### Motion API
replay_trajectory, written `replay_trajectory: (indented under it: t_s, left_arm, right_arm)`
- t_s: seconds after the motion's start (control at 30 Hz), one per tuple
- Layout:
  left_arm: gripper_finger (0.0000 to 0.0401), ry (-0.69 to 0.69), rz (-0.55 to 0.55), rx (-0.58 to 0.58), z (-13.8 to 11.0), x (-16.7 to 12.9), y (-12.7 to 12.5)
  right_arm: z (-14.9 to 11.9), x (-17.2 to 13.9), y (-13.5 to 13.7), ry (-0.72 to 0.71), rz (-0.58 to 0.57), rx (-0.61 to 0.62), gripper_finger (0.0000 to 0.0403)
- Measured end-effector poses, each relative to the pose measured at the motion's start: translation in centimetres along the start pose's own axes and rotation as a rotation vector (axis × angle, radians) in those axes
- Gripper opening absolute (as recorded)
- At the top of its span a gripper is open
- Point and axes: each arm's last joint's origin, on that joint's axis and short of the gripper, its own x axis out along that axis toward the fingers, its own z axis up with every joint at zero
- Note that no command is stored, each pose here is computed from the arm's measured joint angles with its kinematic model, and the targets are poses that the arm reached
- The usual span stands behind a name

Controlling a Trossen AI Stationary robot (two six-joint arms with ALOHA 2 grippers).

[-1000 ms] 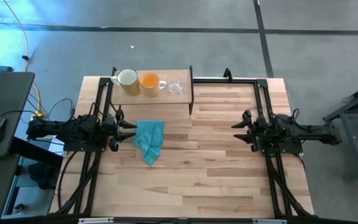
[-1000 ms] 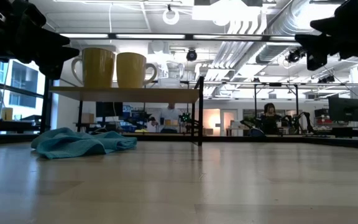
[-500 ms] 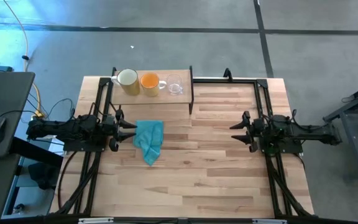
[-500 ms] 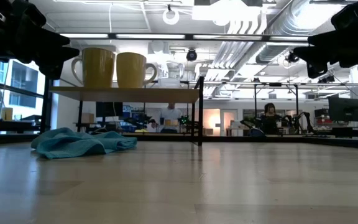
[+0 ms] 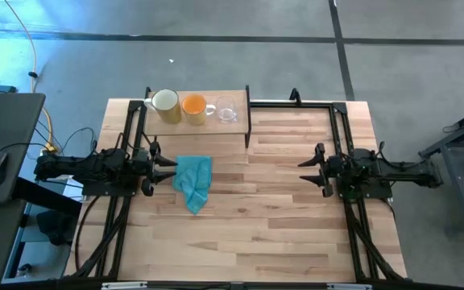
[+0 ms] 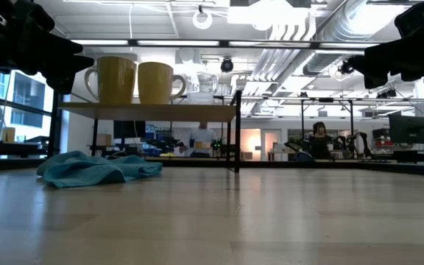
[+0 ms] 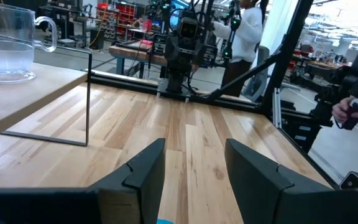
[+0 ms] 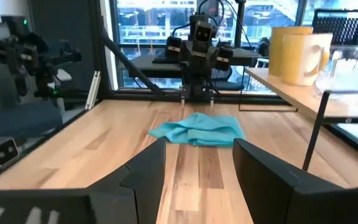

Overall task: Stack small to large cups/mugs on shelf
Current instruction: Return to Home Position

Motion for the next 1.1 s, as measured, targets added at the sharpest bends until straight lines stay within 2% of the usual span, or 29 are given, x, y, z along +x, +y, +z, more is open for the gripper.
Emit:
replay_trajectory:
  t_s: [0.1,0.27,0.4,0.83,0.97,1.03,1.1]
  left_arm:
    - [0.0154,0.0,0.0,0.0,0.0,0.0,0.0]
    - [0.0154,0.0,0.0,0.0,0.0,0.0,0.0]
    - [0.0154,0.0,0.0,0.0,0.0,0.0,0.0]
    - [0.0154,0.0,0.0,0.0,0.0,0.0,0.0]
    - [0.0154,0.0,0.0,0.0,0.01,0.0,0.0]
    - [0.0154,0.0,0.0,0.0,0.0,0.0,0.0]
    - [0.0154,0.0,0.0,0.0,0.01,0.0,0.0]
  right_arm:
    - [0.01,-0.01,-0.01,0.002,-0.002,0.035,0.0181]
    - [-0.03,-0.03,-0.02,0.013,-0.007,-0.01,0.0181]
    - [-0.03,-0.03,-0.02,0.013,-0.009,0.106,0.0181]
    - [0.32,-0.03,-0.08,-0.023,-0.025,0.083,0.0181]
    - [0.16,-0.07,-0.5,-0.021,-0.17,0.236,0.0181]
    - [-0.04,-0.07,-0.48,-0.002,-0.167,0.275,0.0181]
    - [-0.07,-0.07,-0.42,0.005,-0.147,0.265,0.0181]
